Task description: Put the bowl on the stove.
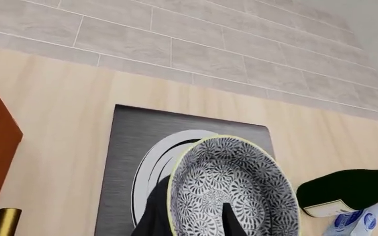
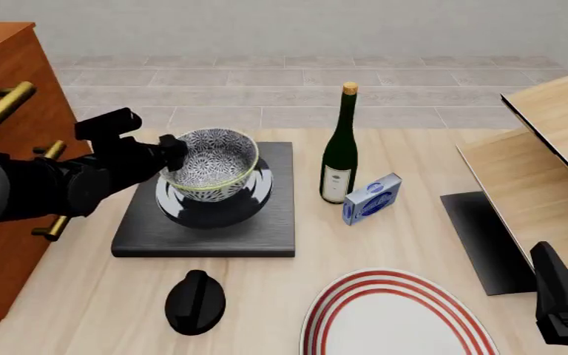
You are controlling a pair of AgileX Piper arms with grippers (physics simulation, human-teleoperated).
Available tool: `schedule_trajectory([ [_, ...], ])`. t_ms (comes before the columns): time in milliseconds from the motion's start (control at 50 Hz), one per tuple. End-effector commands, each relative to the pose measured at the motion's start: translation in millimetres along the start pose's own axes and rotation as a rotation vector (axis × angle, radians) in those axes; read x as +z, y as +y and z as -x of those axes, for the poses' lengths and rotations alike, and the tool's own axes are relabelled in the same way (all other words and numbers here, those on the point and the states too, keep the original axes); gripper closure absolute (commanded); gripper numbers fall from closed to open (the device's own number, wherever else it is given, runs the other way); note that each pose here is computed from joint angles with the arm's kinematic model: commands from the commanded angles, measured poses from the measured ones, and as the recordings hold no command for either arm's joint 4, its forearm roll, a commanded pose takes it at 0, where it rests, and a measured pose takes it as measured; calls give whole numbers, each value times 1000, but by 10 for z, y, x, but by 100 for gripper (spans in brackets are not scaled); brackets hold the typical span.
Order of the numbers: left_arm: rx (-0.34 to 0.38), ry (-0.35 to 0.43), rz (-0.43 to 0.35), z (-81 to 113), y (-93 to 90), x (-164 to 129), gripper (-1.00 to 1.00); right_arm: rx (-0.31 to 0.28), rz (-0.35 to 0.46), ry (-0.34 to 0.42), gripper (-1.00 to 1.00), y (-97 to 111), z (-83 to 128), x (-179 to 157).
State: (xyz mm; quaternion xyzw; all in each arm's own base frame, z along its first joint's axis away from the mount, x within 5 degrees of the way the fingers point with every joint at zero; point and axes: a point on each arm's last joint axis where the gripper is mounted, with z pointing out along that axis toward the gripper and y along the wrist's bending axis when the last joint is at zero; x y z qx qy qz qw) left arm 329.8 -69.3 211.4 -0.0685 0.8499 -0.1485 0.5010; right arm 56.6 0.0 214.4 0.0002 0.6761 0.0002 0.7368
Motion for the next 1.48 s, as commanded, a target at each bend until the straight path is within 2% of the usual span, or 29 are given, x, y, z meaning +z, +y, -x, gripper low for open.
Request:
schedule_trajectory([
  [20, 11, -1, -11, -19, -36, -39, -100, 0, 0, 0, -100, 0, 0, 0],
  [700, 52, -63, -17, 204, -61, -373, -100, 0, 0, 0, -100, 0, 0, 0],
  [780, 65, -91, -19, 267, -64, -515, -100, 0, 0, 0, -100, 0, 0, 0],
  [960, 81, -121, -22, 263, -45, -703, -100, 0, 0, 0, -100, 0, 0, 0],
  [1000, 110, -130, -35, 228, -69, -787, -100, 0, 0, 0, -100, 0, 0, 0],
  [1080, 112, -161, -46, 192, -60, -927, -100, 0, 0, 0, -100, 0, 0, 0],
  [1120, 96, -170, -85, 121, -125, -1014, -100, 0, 0, 0, -100, 0, 0, 0],
  [1140, 132, -162, -104, 64, -168, -1041, -100, 0, 0, 0, -100, 0, 0, 0],
  [1240, 97, -199, -111, 44, -131, -1160, -100, 0, 0, 0, -100, 0, 0, 0],
  [1300, 112, -209, -116, 2, -120, -1221, -100, 0, 0, 0, -100, 0, 0, 0],
  [1340, 147, -250, -120, -36, -87, -1360, -100, 0, 0, 0, -100, 0, 0, 0],
  [1360, 203, -233, -143, -113, -133, -1390, -100, 0, 0, 0, -100, 0, 0, 0],
  [1380, 222, -235, -147, -144, -131, -1420, -100, 0, 0, 0, -100, 0, 0, 0],
  [1400, 213, -259, -128, -143, -69, -1478, -100, 0, 0, 0, -100, 0, 0, 0],
  [1420, 213, -242, -148, -201, -96, -1493, -100, 0, 0, 0, -100, 0, 0, 0],
  [1460, 207, -275, -123, -175, -30, -1559, -100, 0, 0, 0, -100, 0, 0, 0],
  [1480, 214, -263, -135, -203, -51, -1555, -100, 0, 0, 0, -100, 0, 0, 0],
])
